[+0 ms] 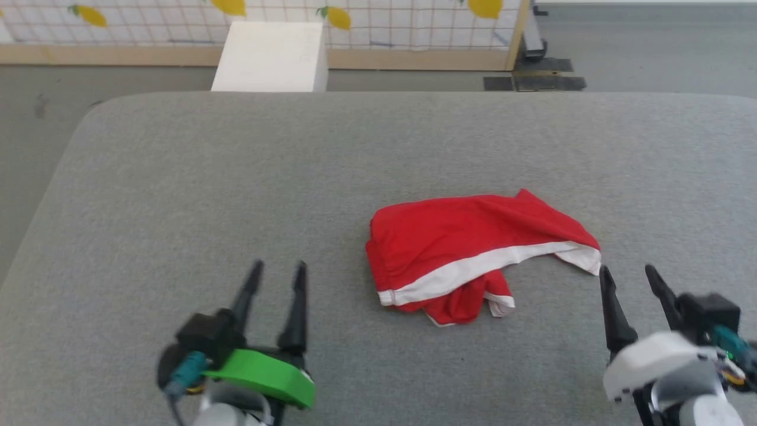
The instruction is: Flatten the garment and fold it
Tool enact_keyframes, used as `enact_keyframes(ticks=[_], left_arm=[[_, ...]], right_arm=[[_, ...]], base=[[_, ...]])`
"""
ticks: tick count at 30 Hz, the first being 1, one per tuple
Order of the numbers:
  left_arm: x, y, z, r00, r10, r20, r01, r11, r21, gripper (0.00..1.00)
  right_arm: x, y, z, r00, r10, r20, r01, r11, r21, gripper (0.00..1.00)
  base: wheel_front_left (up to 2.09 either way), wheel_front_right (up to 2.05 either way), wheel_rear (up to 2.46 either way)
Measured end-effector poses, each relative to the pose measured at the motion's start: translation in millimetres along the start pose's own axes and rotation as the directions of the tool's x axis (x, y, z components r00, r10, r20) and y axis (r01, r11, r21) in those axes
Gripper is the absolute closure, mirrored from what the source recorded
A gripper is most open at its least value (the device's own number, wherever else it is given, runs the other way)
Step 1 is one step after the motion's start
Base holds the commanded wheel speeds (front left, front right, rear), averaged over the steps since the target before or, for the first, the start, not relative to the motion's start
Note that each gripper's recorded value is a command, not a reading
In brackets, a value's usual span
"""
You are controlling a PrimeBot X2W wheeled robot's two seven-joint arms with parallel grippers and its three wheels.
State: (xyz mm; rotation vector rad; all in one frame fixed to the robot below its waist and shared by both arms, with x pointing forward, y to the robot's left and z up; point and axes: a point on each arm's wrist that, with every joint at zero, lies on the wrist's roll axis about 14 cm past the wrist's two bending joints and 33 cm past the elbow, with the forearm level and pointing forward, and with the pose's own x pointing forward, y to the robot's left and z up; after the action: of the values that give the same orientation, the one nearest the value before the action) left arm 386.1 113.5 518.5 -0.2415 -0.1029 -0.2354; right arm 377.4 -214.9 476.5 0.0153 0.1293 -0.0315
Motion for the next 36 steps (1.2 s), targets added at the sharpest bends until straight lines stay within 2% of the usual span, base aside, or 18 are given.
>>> enact_keyframes(ticks=[4, 10, 14, 15, 20, 26, 27, 28, 29, 36], left_arm=[[-1.2, -26.2, -32.9, 0.991, -0.073, -0.114, 0.068, 0.996, -0.050, 0.00], [12.6, -52.9, -68.6, 0.945, -0.136, -0.298, 0.109, 0.989, -0.105, 0.00], [16.2, -68.1, -92.9, 0.887, -0.175, -0.428, 0.125, 0.982, -0.142, 0.00], [17.3, -76.2, -107.6, 0.842, -0.198, -0.502, 0.137, 0.978, -0.156, 0.00], [20.7, -85.7, -123.0, 0.788, -0.224, -0.573, 0.163, 0.974, -0.156, 0.00], [24.3, -90.2, -131.1, 0.767, -0.229, -0.599, 0.168, 0.973, -0.158, 0.00], [24.9, -90.7, -131.5, 0.768, -0.231, -0.598, 0.169, 0.973, -0.158, 0.24], [25.7, -90.9, -131.8, 0.769, -0.231, -0.596, 0.170, 0.973, -0.158, 0.75], [25.9, -90.9, -132.2, 0.768, -0.232, -0.597, 0.171, 0.973, -0.157, 1.00], [30.9, -83.7, -123.4, 0.801, -0.212, -0.559, 0.158, 0.977, -0.144, 1.00]], right_arm=[[-20.2, -8.3, -4.1, 0.999, -0.029, 0.024, 0.027, 0.997, 0.068, 0.00], [-33.9, -18.6, -3.7, 0.997, -0.067, 0.048, 0.061, 0.992, 0.111, 0.00], [-36.5, -22.5, -1.8, 0.995, -0.081, 0.054, 0.074, 0.991, 0.116, 0.00], [-37.9, -26.3, -1.4, 0.994, -0.093, 0.058, 0.086, 0.990, 0.115, 0.00], [-41.6, -31.1, -6.5, 0.993, -0.112, 0.044, 0.106, 0.987, 0.124, 0.00], [-46.3, -36.0, -14.5, 0.991, -0.133, 0.027, 0.128, 0.982, 0.139, 0.00], [-46.7, -36.6, -15.5, 0.990, -0.136, 0.025, 0.131, 0.981, 0.141, 0.00], [-47.0, -37.1, -16.5, 0.990, -0.138, 0.022, 0.133, 0.981, 0.142, 0.00], [-47.2, -37.3, -17.2, 0.990, -0.139, 0.022, 0.134, 0.981, 0.142, 0.00], [-45.6, -35.1, -18.1, 0.991, -0.132, 0.021, 0.128, 0.981, 0.146, 0.00]], base=[[0.00, 0.00, 0.00], [0.00, 0.00, 0.00], [0.00, 0.00, 0.00], [0.00, 0.00, 0.00], [0.00, 0.00, 0.00], [0.00, 0.00, 0.00], [0.00, 0.00, 0.00], [0.00, 0.00, 0.00], [0.00, 0.00, 0.00], [0.00, 0.00, 0.00]])
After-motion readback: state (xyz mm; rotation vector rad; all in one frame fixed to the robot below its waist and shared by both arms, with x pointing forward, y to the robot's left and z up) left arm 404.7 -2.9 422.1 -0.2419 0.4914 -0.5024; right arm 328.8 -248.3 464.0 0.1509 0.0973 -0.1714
